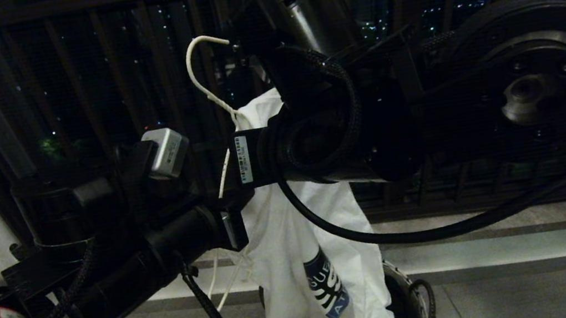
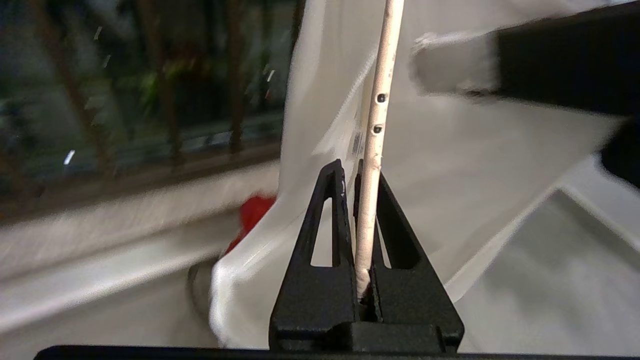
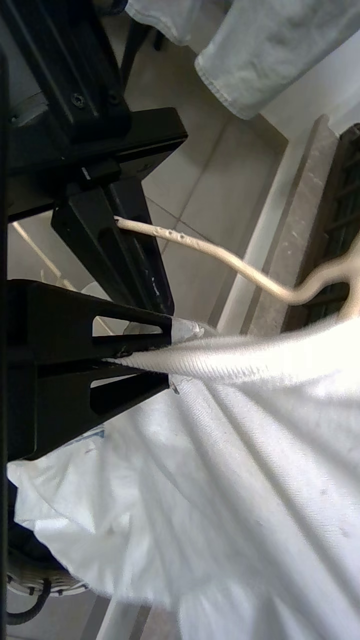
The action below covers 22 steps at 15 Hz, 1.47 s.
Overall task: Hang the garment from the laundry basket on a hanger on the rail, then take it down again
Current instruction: Hang the clothes on the clothes rack
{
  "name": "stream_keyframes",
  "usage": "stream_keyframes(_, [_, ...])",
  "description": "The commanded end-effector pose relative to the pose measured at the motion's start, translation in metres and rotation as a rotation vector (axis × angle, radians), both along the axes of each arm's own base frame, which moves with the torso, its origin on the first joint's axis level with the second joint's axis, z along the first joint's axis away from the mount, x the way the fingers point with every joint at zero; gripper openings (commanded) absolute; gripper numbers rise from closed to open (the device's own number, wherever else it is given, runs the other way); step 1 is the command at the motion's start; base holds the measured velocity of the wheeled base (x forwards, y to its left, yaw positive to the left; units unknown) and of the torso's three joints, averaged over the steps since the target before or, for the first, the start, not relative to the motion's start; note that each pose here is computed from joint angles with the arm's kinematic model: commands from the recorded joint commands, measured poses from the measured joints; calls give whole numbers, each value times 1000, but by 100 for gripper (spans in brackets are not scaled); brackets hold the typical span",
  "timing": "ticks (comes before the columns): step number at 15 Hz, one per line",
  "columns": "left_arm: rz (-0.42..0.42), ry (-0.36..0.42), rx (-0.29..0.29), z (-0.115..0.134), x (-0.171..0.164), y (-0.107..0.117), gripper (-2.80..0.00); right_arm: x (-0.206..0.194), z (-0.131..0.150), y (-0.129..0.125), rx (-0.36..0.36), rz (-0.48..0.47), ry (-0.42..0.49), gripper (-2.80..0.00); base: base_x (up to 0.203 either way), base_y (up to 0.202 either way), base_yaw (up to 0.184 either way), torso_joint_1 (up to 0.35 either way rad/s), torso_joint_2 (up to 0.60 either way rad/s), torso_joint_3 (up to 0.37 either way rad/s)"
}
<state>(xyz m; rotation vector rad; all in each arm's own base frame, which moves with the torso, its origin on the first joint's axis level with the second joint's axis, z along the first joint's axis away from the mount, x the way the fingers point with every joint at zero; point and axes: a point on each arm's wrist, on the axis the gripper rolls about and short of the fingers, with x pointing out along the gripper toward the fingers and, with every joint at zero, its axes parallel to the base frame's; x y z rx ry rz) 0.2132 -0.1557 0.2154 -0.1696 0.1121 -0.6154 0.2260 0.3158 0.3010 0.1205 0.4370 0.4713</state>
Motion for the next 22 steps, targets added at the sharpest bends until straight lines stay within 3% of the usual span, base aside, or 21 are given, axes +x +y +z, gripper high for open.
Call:
stream_keyframes(1, [-2, -19, -15, -12, 7, -5, -280, 0, 1, -1, 3, -5, -1, -280, 0, 0, 0, 0, 0, 0])
stream_keyframes(10, [2, -154, -85, -16, 12, -8, -280, 3, 1, -4, -48, -29, -38, -280, 0, 0, 0, 0, 0, 0])
stream_keyframes(11, [4, -158, -87, -15, 12, -8, -280, 3, 2, -5, -51, -29, -39, 0, 0, 0, 0, 0, 0, 0])
stream_keyframes(15, [15, -176, -97, -9, 11, -3, -280, -3, 8, -15, -73, -54, -36, 0, 0, 0, 0, 0, 0, 0])
stream_keyframes(19, [3, -196, -110, -1, 1, 5, -280, -20, 19, -43, -102, -83, -32, 0, 0, 0, 0, 0, 0, 0])
stream_keyframes(20, [-49, -193, -103, -3, -3, 7, -280, -20, 17, -49, -136, -101, -34, -280, 0, 0, 0, 0, 0, 0])
stream_keyframes(22, [-153, -175, -85, -10, -10, 13, -280, -22, 18, -57, -181, -126, -58, -280, 0, 0, 0, 0, 0, 0])
